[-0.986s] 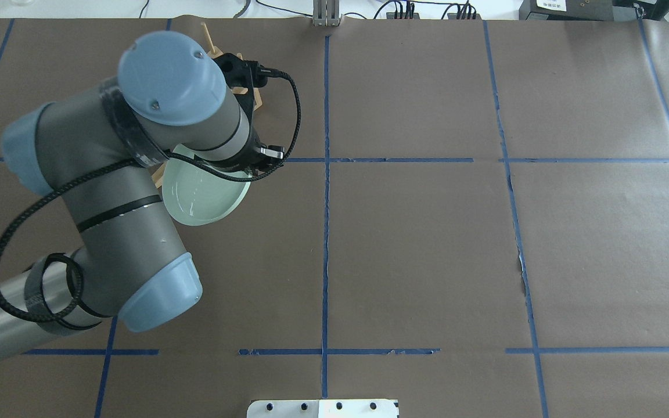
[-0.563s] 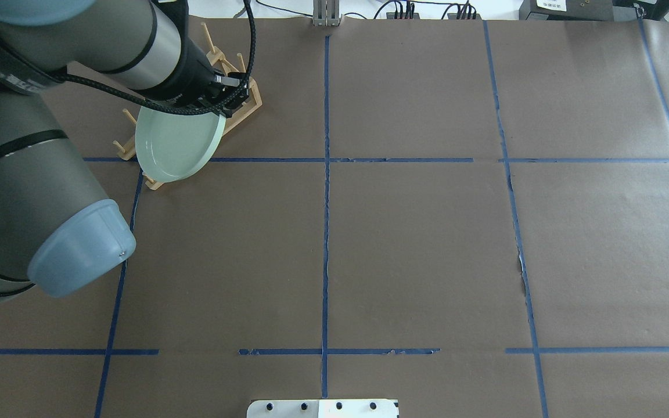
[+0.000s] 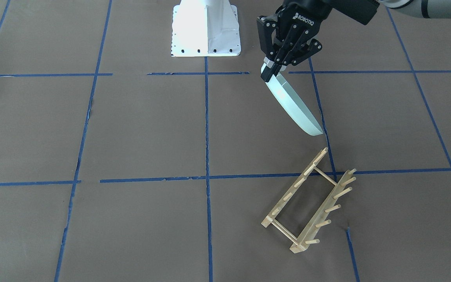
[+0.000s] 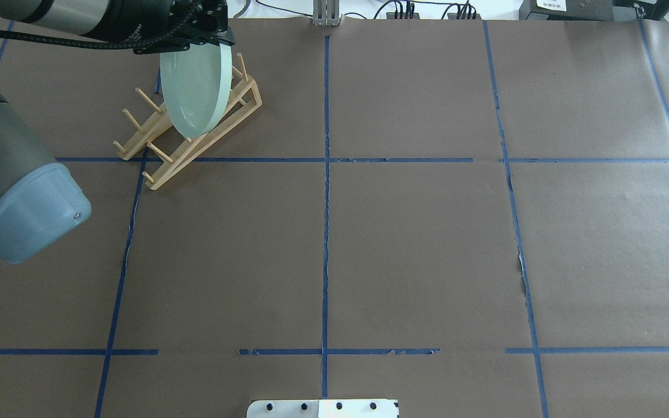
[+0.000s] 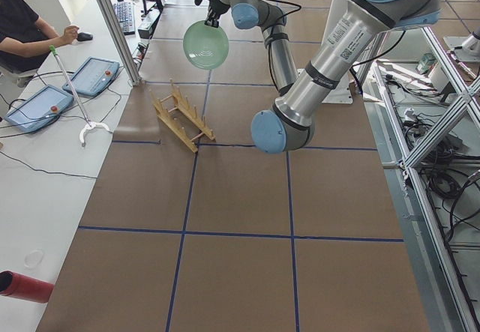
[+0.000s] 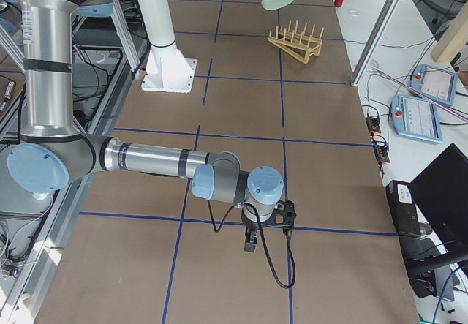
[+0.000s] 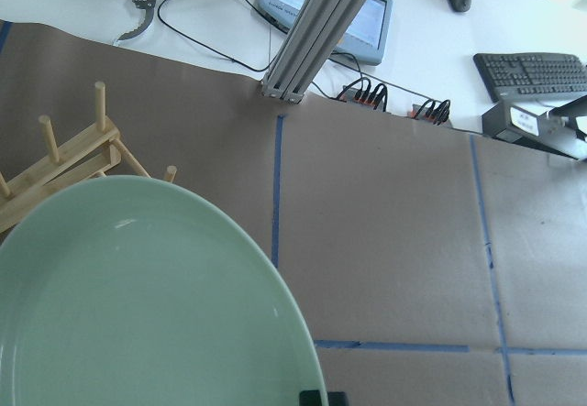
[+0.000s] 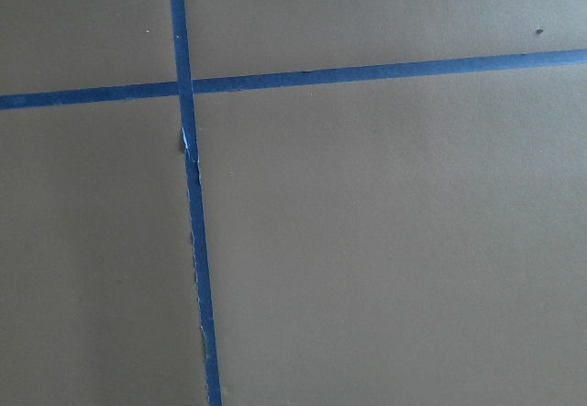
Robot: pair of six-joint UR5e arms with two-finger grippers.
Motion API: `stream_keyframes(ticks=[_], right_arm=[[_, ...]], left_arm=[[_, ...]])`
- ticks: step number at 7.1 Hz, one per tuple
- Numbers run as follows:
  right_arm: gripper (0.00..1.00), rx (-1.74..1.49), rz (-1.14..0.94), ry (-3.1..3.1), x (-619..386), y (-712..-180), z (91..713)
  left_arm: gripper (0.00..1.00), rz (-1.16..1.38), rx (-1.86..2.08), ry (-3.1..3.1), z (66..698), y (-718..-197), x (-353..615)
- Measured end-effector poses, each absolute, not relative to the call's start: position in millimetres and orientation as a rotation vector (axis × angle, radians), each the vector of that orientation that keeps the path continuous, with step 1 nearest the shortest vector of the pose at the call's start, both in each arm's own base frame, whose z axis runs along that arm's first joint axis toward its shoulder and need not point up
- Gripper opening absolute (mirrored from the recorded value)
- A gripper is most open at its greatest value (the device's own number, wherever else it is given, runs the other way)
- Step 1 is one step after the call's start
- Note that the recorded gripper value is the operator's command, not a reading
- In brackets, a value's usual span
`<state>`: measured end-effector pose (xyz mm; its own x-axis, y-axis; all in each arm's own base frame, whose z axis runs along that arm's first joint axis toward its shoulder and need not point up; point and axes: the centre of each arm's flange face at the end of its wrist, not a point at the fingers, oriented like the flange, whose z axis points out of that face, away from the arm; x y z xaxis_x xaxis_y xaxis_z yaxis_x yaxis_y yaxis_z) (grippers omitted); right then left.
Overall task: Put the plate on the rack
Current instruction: 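Lift the plate with the left gripper and tilt it upright above the rack, then lower the upright plate with the left gripper into the rack's slots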
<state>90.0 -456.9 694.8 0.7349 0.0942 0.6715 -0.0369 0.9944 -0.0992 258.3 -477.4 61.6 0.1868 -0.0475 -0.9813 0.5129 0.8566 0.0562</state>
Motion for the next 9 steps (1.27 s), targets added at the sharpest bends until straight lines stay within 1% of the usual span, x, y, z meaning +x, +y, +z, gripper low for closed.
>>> stream_keyframes(ticks=[3,6,9], right_arm=[[1.00,-0.082,0.072,-0.742,90,-457,695],[1.00,-0.082,0.073,-0.742,90,-457,695],[1.00,-0.081,0.072,-0.742,90,-457,695]], left_arm=[[0.00,-0.695,0.422,1.635,94,-491,240],[0.00,-0.961,0.431,1.825,131,-531,247],[0.00,-1.142,0.413,1.869,182,-574,263]])
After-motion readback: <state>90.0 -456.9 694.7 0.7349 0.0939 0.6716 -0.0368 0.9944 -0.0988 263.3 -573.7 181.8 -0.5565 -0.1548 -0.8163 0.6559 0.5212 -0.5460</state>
